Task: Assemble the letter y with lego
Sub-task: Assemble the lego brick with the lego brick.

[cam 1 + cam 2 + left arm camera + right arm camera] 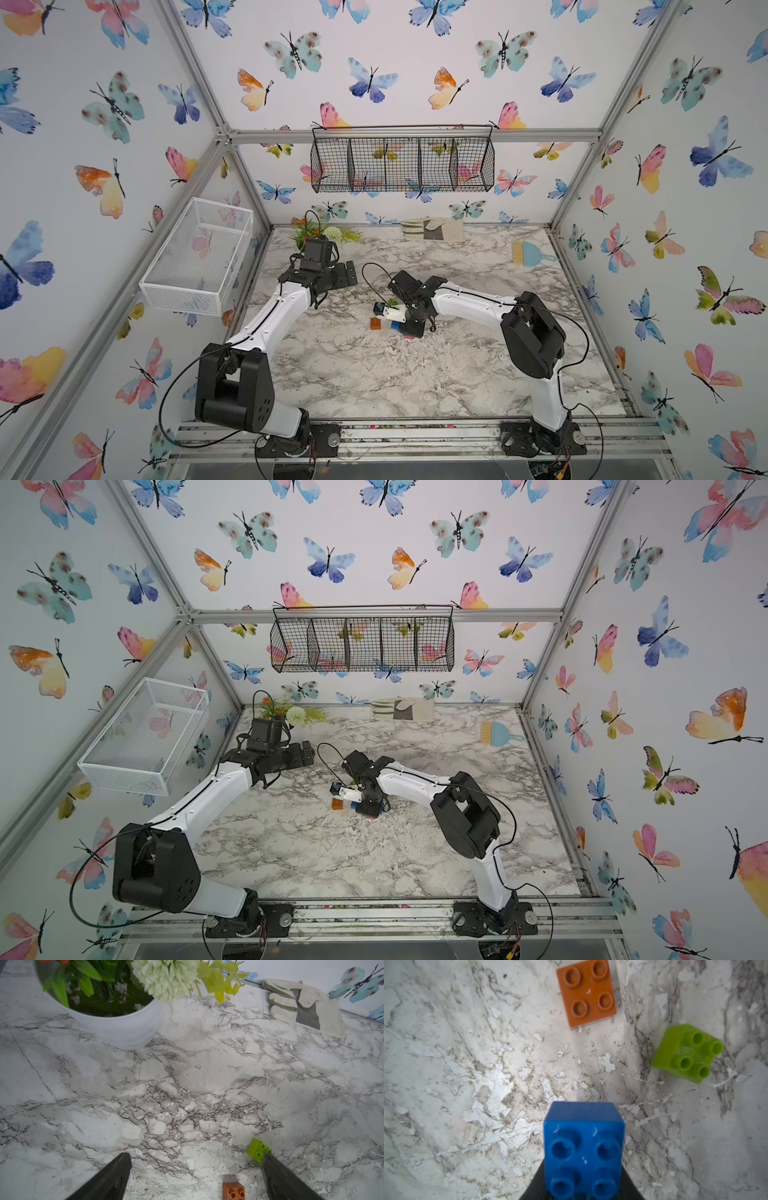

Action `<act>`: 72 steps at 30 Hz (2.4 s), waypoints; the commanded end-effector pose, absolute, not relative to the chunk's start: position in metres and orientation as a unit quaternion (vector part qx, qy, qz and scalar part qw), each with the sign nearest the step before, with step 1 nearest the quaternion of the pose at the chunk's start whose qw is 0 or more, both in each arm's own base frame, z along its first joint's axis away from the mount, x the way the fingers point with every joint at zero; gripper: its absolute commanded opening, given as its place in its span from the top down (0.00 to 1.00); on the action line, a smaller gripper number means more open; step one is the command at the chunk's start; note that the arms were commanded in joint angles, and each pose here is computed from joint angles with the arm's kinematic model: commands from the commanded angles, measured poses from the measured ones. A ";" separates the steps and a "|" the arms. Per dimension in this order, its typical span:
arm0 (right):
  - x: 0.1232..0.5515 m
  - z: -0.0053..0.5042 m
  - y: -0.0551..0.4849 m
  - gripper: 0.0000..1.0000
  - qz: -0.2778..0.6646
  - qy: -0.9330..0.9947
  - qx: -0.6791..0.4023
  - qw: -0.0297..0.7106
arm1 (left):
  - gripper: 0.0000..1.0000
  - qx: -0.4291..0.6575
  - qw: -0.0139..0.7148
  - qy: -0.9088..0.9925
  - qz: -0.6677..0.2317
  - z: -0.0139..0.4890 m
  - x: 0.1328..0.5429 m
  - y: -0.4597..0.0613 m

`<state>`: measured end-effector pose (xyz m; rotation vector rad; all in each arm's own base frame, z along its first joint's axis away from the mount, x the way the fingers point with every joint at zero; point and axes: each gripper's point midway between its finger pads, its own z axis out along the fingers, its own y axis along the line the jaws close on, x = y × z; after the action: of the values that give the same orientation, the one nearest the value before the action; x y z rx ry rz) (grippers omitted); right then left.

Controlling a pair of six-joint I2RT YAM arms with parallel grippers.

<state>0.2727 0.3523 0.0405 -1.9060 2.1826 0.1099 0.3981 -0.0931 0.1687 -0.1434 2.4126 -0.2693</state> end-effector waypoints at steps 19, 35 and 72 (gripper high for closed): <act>0.247 0.013 0.309 0.84 -0.004 0.755 -0.654 0.052 | 0.02 -0.058 0.357 0.926 -0.112 0.179 0.403 -0.093; 0.241 0.007 0.315 0.84 0.020 0.738 -0.673 0.051 | 0.02 -0.058 0.358 0.925 -0.114 0.180 0.403 -0.093; 0.234 -0.021 0.318 0.81 0.012 0.784 -0.620 0.019 | 0.01 -0.057 0.356 0.926 -0.111 0.179 0.403 -0.092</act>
<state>0.2640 0.3459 0.0333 -1.8025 2.2700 0.1012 0.3986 -0.0910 0.1688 -0.1501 2.4117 -0.2683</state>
